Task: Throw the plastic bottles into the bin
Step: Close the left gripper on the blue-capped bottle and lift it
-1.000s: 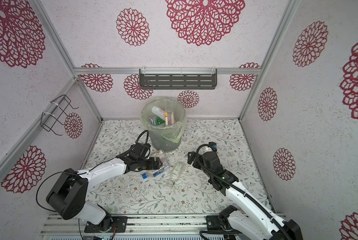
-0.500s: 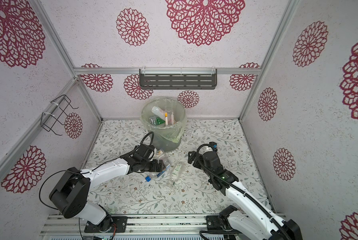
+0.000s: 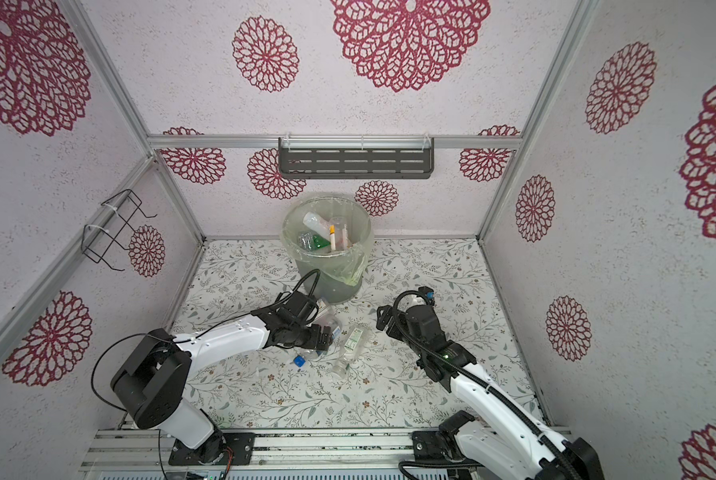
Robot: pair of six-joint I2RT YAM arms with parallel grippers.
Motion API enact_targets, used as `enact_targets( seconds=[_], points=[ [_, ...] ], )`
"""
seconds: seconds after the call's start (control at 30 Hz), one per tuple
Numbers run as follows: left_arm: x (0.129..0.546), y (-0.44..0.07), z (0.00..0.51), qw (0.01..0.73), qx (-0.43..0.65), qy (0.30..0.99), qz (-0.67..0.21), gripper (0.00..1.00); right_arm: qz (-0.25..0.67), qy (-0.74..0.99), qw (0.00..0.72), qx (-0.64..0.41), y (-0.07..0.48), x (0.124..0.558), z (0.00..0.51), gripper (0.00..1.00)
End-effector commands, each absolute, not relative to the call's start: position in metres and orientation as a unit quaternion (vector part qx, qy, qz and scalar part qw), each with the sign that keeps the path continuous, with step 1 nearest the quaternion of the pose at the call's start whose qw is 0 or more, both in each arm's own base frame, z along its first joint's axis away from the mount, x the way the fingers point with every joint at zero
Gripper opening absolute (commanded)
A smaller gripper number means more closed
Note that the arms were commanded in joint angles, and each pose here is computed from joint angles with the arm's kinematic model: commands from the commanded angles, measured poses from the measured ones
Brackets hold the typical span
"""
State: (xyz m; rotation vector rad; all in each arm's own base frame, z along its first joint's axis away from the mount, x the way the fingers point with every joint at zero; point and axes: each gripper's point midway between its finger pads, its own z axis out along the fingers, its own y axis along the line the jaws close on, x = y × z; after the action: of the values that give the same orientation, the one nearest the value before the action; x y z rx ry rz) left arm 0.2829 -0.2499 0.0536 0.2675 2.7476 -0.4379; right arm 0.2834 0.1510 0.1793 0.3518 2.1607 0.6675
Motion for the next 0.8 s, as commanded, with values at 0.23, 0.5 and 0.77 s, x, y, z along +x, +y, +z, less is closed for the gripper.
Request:
enact_targets(
  seconds=[0.23,0.5,0.77],
  points=[
    [0.29,-0.253,0.052,0.183,0.119,0.969,-0.113,0.92,0.285,0.844,0.429,0.148,0.15,0.285,0.193,0.99],
    [0.29,-0.258,0.047,0.181,0.124,0.97,-0.101,0.91,0.29,0.843,0.428,0.15,0.151,0.286,0.192,0.99],
    [0.289,-0.259,0.043,0.178,0.125,0.971,-0.097,0.81,0.29,0.843,0.427,0.152,0.15,0.287,0.191,0.99]
  ],
)
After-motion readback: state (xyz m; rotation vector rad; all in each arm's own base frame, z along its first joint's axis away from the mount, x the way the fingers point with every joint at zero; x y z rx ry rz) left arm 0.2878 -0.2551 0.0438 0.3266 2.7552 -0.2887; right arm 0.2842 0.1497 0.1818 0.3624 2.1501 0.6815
